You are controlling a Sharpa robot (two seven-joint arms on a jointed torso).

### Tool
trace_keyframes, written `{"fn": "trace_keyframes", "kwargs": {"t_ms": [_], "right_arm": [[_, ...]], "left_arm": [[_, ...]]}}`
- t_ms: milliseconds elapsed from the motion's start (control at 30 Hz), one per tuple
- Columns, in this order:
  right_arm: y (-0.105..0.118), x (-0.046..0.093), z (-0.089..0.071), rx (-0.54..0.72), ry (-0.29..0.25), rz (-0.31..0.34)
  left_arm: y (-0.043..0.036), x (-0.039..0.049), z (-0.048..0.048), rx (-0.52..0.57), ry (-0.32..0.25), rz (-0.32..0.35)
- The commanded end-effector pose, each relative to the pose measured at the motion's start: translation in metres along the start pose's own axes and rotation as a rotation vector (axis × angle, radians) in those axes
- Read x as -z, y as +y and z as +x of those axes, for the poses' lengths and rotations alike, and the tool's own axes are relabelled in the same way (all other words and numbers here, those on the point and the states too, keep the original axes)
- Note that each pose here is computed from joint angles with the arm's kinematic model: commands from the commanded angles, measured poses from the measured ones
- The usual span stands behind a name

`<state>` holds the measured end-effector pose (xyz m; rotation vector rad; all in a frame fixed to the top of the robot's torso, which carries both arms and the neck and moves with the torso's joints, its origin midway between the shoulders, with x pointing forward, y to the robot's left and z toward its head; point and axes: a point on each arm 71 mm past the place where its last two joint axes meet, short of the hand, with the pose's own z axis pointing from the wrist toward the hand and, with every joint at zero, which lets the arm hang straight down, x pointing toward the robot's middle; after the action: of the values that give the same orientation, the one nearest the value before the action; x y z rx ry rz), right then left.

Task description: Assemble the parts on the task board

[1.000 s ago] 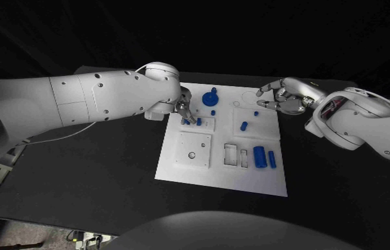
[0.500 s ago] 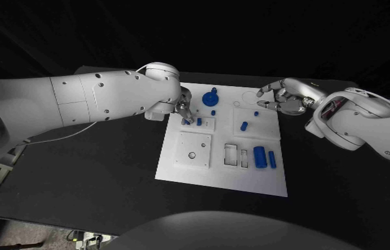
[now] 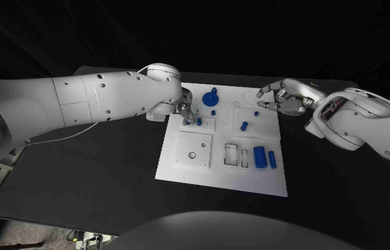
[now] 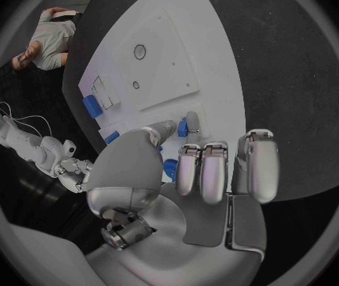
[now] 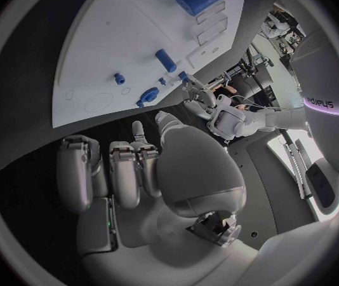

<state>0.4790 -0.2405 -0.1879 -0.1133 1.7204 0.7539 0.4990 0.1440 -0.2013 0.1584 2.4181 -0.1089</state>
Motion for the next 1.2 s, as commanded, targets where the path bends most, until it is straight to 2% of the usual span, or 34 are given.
{"fn": "trace_keyframes", "kwargs": {"t_ms": [33, 433, 1200], "right_arm": [[0.0, -0.0002, 0.0018, 0.004, 0.02, 0.002], [-0.0007, 0.0004, 0.0021, 0.004, 0.023, 0.006], [-0.0015, 0.0012, 0.0026, 0.003, 0.03, 0.01]], "left_arm": [[-0.0023, -0.0015, 0.0033, -0.003, 0.018, 0.012], [0.0021, -0.0027, 0.0017, -0.021, 0.013, -0.011], [0.0014, -0.0012, 0.0027, -0.025, 0.009, -0.008]]}}
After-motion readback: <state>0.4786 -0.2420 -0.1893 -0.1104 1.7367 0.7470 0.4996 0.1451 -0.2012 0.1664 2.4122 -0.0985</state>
